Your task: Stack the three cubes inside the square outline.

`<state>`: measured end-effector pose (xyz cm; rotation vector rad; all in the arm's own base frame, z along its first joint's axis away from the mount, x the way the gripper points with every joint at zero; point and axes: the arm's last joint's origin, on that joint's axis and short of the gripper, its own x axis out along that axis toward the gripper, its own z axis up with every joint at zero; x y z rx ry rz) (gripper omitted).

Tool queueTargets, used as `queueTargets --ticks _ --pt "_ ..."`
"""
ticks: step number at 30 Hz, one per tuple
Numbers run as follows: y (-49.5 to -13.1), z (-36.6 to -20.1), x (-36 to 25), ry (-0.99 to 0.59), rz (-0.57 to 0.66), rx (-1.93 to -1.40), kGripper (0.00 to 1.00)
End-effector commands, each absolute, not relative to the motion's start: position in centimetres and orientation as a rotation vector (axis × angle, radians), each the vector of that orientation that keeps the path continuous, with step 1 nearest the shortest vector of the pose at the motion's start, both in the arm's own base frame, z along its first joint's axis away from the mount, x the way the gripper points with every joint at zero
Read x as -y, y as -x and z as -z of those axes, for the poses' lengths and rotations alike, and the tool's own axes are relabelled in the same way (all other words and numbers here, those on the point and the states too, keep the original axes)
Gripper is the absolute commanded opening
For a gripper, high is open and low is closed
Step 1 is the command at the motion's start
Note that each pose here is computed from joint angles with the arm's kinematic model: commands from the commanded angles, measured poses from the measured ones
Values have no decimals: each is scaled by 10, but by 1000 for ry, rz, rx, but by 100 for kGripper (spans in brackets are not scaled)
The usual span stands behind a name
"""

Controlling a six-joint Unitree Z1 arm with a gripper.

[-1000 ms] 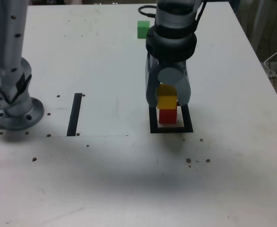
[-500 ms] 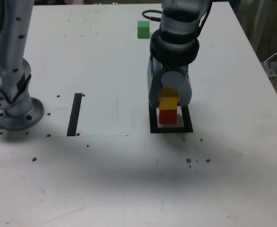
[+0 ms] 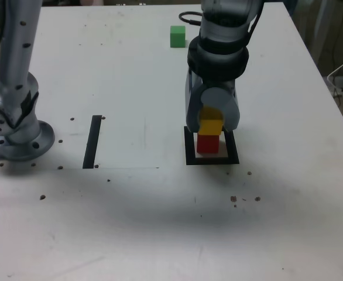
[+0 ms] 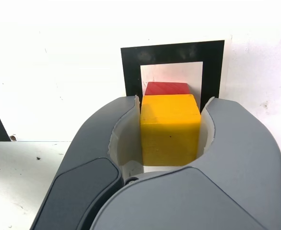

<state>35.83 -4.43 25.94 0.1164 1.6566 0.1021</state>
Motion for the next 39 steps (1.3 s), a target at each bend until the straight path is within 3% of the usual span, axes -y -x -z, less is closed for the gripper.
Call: queueTargets --ticks 1,7,12,15,27,39 --pt "-358 -258 44 -116 -93 -1663 36" --pt "-359 -258 44 -129 -66 -1660 60" --pt "-360 -258 45 -146 -41 -1650 88" --pt "-360 -259 45 -147 -38 -1646 98" --pt "-354 -266 43 -157 -48 -1648 99" --pt "-337 -289 39 -163 -67 -1632 99"
